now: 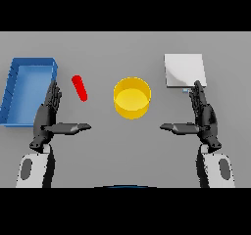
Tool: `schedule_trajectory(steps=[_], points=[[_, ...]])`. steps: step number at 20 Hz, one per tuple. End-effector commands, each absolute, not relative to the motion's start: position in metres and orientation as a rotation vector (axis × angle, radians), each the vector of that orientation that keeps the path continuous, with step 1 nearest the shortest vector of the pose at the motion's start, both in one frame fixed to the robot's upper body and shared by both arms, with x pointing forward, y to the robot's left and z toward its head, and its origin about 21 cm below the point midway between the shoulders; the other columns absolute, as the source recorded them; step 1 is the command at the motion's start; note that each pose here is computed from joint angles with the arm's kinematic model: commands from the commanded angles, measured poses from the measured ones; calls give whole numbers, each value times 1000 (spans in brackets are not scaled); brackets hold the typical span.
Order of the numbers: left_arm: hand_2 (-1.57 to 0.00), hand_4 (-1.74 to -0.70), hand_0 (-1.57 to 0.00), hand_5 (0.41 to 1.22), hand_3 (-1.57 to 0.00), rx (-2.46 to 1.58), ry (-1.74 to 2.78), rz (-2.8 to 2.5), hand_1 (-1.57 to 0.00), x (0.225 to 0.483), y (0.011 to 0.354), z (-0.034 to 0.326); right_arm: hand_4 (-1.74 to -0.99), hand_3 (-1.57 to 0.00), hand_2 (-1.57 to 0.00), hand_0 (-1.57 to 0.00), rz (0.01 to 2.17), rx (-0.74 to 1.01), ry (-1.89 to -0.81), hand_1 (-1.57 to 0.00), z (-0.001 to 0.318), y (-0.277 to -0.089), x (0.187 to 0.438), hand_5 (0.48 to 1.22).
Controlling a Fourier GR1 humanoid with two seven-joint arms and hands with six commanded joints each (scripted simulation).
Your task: Pick up the red beaker and tilt it to pour out 1 green nut into yellow bowl. Pick up the yellow bowl and place it on the metallic measuring scale.
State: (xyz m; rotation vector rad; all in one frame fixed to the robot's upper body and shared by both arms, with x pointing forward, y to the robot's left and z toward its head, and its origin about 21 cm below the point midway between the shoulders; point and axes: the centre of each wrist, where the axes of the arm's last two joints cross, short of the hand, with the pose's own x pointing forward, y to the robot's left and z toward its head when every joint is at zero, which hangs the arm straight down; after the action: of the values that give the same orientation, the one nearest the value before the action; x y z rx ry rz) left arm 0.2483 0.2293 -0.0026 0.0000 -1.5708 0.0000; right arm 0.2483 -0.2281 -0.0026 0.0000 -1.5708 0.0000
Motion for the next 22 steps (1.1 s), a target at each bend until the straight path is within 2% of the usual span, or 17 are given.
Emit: schedule_trajectory(steps=[1,6,7,9,13,17,22], points=[[1,-1141,1,660,1,1,-1572,1,1,248,230,-3,-1071,1,1,1,-1,0,-1571,1,-3,-227,249,578],[1,-1141,1,660,1,4,-1579,2,1,240,237,-3,-1071,1,1,1,-1,5,-1571,1,-2,-218,251,578],[1,-1141,1,660,1,39,-1614,-93,1,231,238,5,-1071,1,1,1,131,-112,-1650,1,4,-220,246,578],[1,-1144,1,660,1,66,-1645,-188,1,213,235,15,-1066,1,1,1,259,-212,-1712,1,8,-215,236,576],[1,-1138,1,655,1,79,-1600,-238,1,207,230,27,-1103,1,1,1,291,-216,-1708,1,11,-210,231,592],[1,-1136,1,648,1,77,-1545,-247,1,222,228,18,-1163,1,1,1,301,-177,-1720,1,15,-212,231,624],[1,-1178,1,650,1,71,-1506,-259,1,255,231,0,-1215,1,1,1,274,-137,-1706,1,11,-213,230,628]])
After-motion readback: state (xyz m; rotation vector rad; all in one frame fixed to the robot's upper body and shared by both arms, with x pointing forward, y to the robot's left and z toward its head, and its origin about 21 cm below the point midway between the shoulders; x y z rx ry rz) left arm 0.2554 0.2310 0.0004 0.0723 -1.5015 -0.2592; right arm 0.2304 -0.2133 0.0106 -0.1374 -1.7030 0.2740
